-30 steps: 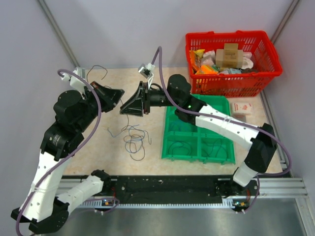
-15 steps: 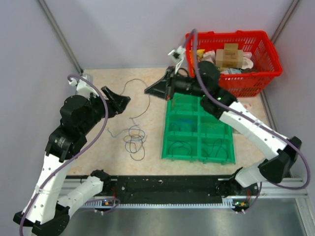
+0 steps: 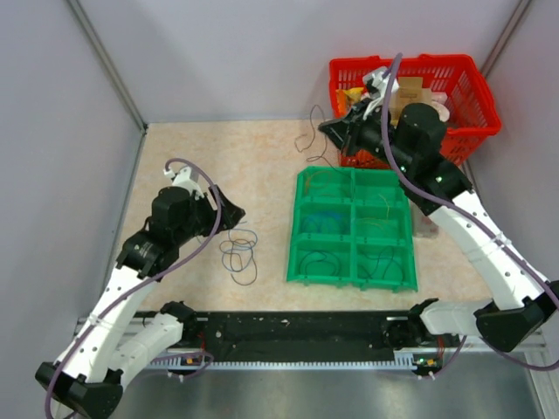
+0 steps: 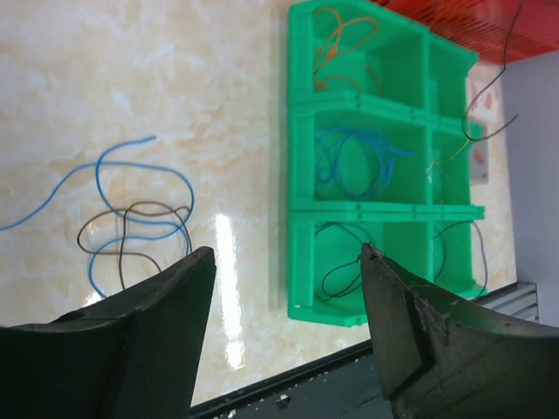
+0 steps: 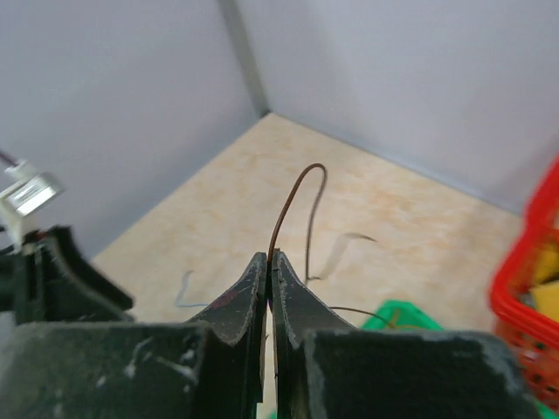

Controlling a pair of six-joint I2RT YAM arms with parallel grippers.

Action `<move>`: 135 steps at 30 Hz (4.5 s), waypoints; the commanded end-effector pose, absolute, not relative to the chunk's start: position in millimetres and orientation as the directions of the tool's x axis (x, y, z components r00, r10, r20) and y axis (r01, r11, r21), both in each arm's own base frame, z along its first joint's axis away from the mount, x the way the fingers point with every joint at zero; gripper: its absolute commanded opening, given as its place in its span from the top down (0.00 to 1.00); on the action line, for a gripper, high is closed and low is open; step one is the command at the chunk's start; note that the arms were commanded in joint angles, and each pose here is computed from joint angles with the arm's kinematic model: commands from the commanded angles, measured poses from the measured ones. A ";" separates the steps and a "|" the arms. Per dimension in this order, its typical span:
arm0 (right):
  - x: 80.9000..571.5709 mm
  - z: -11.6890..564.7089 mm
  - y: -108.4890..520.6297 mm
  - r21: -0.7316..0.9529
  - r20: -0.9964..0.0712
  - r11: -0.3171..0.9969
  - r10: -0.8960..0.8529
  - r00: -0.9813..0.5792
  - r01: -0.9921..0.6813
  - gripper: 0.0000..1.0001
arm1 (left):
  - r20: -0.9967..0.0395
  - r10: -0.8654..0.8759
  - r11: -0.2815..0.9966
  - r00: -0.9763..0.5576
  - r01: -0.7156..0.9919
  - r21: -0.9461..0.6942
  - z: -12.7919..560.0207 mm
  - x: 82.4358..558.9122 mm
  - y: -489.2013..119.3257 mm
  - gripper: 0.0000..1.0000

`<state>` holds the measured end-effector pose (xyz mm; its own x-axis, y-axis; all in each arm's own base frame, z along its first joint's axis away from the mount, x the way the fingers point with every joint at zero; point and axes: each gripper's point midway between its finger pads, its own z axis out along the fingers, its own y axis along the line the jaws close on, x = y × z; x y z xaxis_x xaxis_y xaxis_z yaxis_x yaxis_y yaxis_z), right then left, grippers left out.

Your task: Untangle the cables

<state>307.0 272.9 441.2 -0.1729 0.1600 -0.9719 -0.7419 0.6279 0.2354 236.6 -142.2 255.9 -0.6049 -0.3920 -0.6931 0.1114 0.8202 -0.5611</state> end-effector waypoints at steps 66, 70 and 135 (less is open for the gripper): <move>383.3 380.8 108.2 -0.287 -0.947 0.854 -0.184 0.265 -0.434 1.00 | -0.636 -0.413 0.744 -0.653 0.161 -0.648 222.7 235.6 -165.4 0.29; 362.6 405.6 119.5 -0.279 -0.937 0.827 -0.123 0.327 -0.488 1.00 | -0.641 -0.411 0.752 -0.648 0.157 -0.640 220.3 234.8 -162.9 0.29; 383.4 208.4 78.7 0.414 -0.849 0.909 0.402 -0.344 0.041 1.00 | -0.589 -0.421 0.801 -0.690 0.022 -0.599 184.0 239.9 -152.0 0.33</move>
